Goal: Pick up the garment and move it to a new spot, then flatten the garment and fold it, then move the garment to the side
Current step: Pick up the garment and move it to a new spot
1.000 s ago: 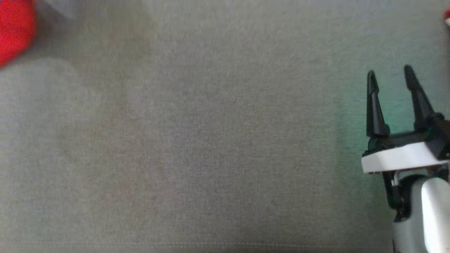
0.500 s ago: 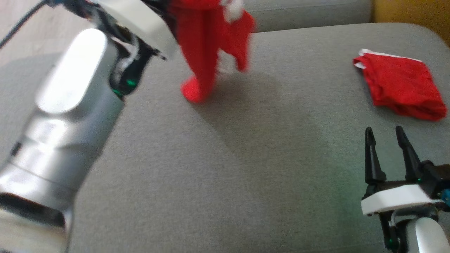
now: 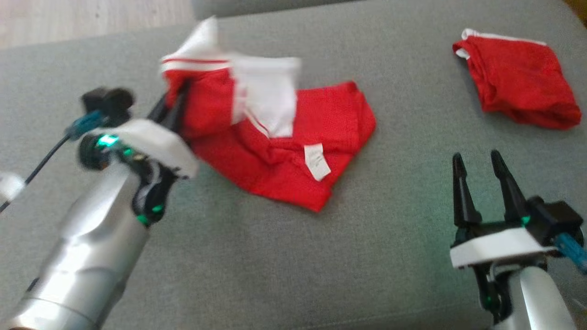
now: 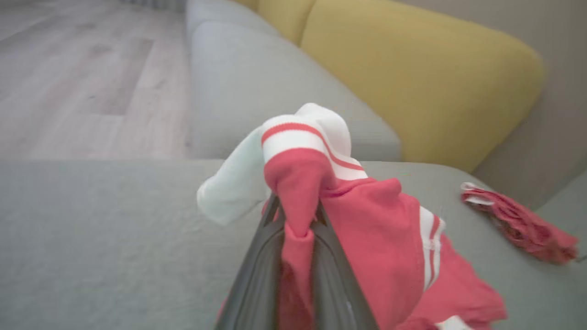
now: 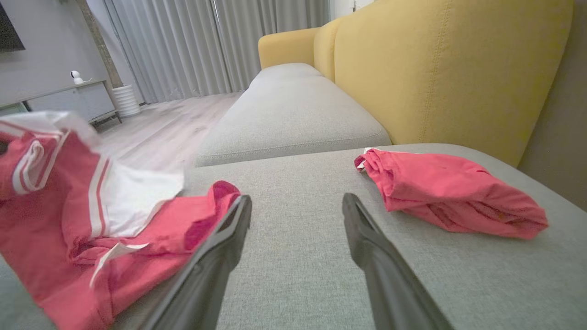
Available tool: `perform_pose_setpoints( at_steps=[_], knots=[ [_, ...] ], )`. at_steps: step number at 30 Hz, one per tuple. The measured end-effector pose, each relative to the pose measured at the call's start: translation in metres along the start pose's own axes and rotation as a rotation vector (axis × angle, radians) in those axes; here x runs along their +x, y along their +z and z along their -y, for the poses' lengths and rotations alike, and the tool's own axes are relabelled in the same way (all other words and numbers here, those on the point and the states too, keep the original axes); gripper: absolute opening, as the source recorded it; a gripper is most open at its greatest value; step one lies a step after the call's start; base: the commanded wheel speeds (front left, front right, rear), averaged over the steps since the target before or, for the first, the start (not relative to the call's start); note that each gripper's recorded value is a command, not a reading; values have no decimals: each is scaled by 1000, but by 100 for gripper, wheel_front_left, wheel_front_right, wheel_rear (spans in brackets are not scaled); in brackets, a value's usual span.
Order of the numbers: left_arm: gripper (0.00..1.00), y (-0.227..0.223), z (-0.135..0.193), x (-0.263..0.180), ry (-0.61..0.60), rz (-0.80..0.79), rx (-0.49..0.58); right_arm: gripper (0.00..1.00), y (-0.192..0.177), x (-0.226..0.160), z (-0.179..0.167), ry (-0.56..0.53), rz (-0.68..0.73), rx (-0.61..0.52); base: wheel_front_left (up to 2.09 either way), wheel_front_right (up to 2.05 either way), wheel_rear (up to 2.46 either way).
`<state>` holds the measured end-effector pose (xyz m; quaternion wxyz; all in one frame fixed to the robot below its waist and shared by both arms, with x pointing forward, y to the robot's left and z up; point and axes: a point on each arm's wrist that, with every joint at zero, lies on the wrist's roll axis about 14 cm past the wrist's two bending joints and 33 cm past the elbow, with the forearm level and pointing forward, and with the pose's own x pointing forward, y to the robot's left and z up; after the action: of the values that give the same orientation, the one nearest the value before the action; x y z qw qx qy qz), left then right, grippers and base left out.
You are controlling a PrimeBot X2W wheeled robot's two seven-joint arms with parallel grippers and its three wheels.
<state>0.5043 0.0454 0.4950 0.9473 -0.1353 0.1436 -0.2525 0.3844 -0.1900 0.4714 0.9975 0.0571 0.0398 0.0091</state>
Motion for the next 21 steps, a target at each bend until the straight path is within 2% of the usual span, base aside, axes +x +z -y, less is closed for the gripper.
perform_pose_setpoints(
  at_steps=[3,6,7,8,10,13,21],
  knots=[
    [0,-23,-40,0,117,-26,-30,100,-4,9,0,1,-7,-2,0,0,0],
    [0,-42,-62,-1,181,-60,-45,100,-11,14,3,-5,-21,-3,0,0,0],
    [9,-47,-67,-2,199,-66,-48,100,-13,14,4,-7,-27,-3,0,0,0],
    [35,-50,-71,-4,212,-67,-49,100,-15,14,4,-7,-34,-2,0,0,0],
    [100,-53,-79,-9,237,-61,-47,100,-17,15,2,-2,-38,-2,0,0,0],
    [100,-53,-83,-17,257,-52,-32,100,-17,15,-1,8,-35,1,0,0,0],
    [100,-18,-64,-35,210,59,70,100,0,11,-10,33,11,-12,0,0,0]
  ],
)
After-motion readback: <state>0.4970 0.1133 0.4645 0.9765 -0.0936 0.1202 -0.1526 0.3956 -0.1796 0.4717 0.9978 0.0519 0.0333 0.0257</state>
